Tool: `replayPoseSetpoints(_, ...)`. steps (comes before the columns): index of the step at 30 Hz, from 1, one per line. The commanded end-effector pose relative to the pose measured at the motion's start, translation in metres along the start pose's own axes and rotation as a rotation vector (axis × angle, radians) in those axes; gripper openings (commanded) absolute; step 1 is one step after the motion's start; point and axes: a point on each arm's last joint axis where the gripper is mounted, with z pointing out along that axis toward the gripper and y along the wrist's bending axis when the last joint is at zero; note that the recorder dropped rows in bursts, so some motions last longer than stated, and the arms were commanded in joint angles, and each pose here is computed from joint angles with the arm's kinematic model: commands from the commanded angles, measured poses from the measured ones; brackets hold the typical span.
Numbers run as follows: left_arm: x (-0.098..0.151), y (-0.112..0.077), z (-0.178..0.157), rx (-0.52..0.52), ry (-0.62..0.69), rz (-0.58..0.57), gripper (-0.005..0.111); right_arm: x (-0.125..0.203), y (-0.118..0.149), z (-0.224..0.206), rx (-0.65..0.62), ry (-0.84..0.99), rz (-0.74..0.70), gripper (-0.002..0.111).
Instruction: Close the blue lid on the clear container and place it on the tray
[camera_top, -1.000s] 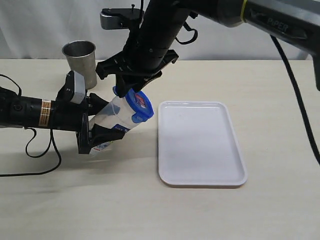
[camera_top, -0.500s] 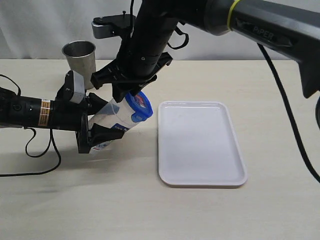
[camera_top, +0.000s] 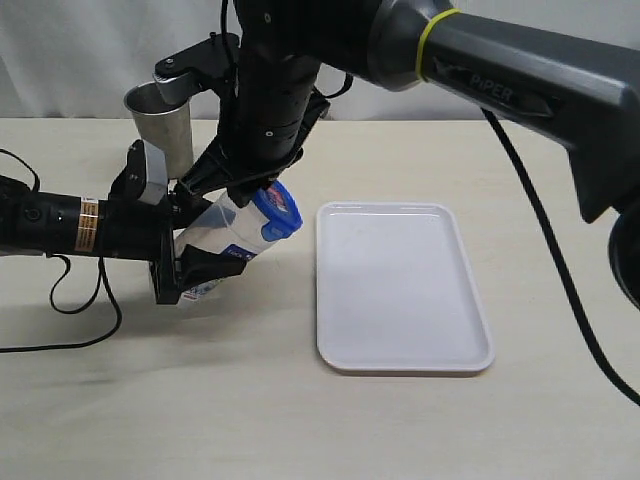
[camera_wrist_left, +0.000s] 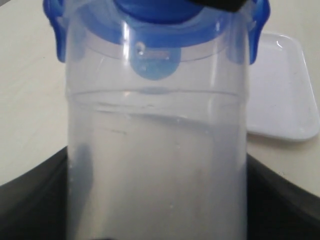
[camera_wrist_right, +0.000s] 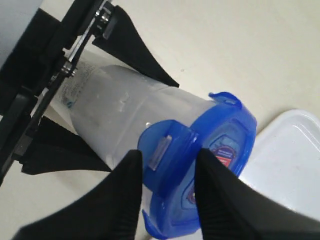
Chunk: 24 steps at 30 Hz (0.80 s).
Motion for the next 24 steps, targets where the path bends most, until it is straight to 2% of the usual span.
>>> replayPoseSetpoints(1,-0.014,-0.001,0.000,0.018,-0.085,0.015,0.000,0.002,0.015,0.018,-0.043,0.034,-0.055,0.009)
replayPoseSetpoints(4,-0.014,-0.001,0.000,0.017,-0.086,0.021,0.000,-0.007,0.015,-0.004,-0.050,-0.037,-0.067,0.010)
replayPoseSetpoints(9,-0.016,0.001,0.000,-0.013,-0.102,0.045,0.000,-0.020,0.012,-0.081,-0.029,-0.252,-0.123,0.020)
replayPoseSetpoints(14,-0.027,0.002,-0.002,-0.031,-0.224,0.091,0.000,-0.010,0.010,-0.145,-0.007,-0.384,-0.149,0.019)
replayPoseSetpoints(16,-0.031,0.004,-0.002,-0.062,-0.243,0.090,0.000,-0.005,0.009,-0.154,0.005,-0.414,-0.150,0.017)
replayPoseSetpoints(20,-0.039,0.005,0.001,-0.096,-0.273,0.073,0.000,0.010,0.003,-0.163,0.039,-0.501,-0.143,0.004)
replayPoseSetpoints(24,-0.055,-0.003,0.015,-0.095,-0.313,0.070,0.000,0.047,-0.021,-0.174,0.086,-0.637,-0.062,0.004)
